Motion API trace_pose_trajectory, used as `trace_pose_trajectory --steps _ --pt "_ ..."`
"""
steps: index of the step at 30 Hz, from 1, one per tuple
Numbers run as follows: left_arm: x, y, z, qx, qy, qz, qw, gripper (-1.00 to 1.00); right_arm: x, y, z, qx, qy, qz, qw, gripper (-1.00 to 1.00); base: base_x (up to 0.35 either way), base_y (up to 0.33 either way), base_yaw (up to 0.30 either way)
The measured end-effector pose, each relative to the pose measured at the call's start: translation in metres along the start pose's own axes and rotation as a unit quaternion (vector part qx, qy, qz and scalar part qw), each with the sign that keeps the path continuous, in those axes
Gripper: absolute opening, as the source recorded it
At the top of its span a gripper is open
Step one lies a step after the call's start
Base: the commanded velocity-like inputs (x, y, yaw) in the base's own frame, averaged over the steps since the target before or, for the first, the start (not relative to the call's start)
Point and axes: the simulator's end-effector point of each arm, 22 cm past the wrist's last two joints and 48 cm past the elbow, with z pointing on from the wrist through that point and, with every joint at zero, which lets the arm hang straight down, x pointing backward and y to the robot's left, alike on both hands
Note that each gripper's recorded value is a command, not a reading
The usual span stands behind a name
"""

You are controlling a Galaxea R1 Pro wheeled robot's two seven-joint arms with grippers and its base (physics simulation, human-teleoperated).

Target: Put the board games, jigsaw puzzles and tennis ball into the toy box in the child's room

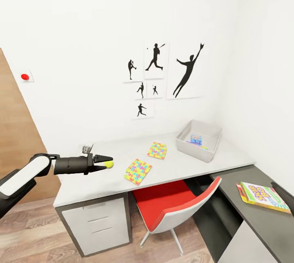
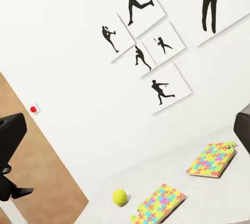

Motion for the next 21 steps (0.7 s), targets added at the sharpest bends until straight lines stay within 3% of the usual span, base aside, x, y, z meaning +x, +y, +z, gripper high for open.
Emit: trace_pose_trajectory --steps 9,21 --pt "-0.001 -0.007 -0.003 0.002 -0.003 0.006 1.0000 1.00 -0.004 0.004 0.000 -0.004 -0.004 -0.003 1.0000 1.00 0.000 0.211 0.133" --pt "-0.005 -0.013 -0.007 0.003 -0.011 0.012 0.9999 1.00 -0.009 0.009 -0.001 -0.009 -0.010 -0.006 0.9999 1.00 0.093 0.108 0.132"
